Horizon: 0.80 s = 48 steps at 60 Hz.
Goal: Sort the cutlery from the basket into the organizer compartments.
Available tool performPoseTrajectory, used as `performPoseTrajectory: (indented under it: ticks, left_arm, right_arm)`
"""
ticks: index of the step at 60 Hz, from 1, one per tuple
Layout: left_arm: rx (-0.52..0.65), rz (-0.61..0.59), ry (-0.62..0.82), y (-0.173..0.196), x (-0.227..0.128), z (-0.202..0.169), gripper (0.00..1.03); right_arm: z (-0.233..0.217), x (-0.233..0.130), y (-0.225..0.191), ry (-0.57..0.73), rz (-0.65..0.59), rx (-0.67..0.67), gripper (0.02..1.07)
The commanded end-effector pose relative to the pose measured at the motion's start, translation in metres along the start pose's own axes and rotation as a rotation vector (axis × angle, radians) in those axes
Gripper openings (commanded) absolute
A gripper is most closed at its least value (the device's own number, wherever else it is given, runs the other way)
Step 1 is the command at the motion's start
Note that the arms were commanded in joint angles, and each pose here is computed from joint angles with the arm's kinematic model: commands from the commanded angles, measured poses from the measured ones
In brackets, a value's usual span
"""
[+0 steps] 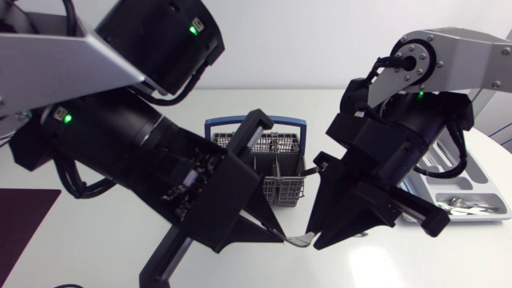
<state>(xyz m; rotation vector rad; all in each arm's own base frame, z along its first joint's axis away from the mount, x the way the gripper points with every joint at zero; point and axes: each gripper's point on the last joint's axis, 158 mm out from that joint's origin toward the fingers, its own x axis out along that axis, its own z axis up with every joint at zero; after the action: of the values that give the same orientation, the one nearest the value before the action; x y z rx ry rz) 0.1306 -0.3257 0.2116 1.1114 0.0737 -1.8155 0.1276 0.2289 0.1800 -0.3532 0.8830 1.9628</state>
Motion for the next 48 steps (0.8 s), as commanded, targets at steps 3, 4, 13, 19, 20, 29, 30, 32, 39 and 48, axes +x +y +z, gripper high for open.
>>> performPoseTrajectory:
  ticks: [3, 4, 13, 19, 20, 29, 30, 32, 39, 48]
  left_arm:
    - [0.040, 0.008, -0.011, -0.003, 0.000, 0.002, 0.03]
    - [0.040, 0.008, -0.011, -0.003, 0.000, 0.002, 0.03]
    - [0.043, 0.014, -0.011, -0.002, 0.002, 0.000, 0.03]
    - [0.041, 0.021, -0.010, 0.000, 0.003, -0.003, 0.03]
    - [0.041, 0.025, -0.011, 0.001, 0.003, -0.003, 0.03]
    - [0.037, 0.059, -0.016, 0.008, 0.003, -0.004, 0.04]
    - [0.037, 0.066, -0.017, 0.010, 0.002, -0.003, 0.06]
    - [0.035, 0.076, -0.020, 0.012, 0.001, -0.003, 0.15]
    - [0.008, 0.107, -0.025, 0.020, 0.000, -0.004, 0.45]
    - [-0.019, 0.128, -0.026, 0.026, -0.002, -0.007, 0.73]
  right_arm:
    - [0.003, 0.003, 0.005, 0.002, 0.036, -0.013, 0.12]
    - [0.002, 0.003, 0.005, 0.003, 0.038, -0.009, 0.12]
    - [0.001, 0.005, 0.007, 0.005, 0.054, -0.005, 0.10]
    - [0.001, 0.005, 0.007, 0.005, 0.055, -0.006, 0.08]
    - [0.001, 0.006, 0.008, 0.006, 0.058, -0.004, 0.08]
    - [-0.002, 0.007, 0.007, 0.005, 0.063, 0.003, 0.08]
    - [-0.002, 0.007, 0.007, 0.005, 0.064, 0.004, 0.08]
    - [-0.002, 0.007, 0.007, 0.004, 0.063, 0.006, 0.08]
    - [-0.004, 0.006, 0.005, 0.001, 0.060, 0.014, 0.08]
    - [-0.007, 0.006, 0.005, -0.002, 0.056, 0.021, 0.08]
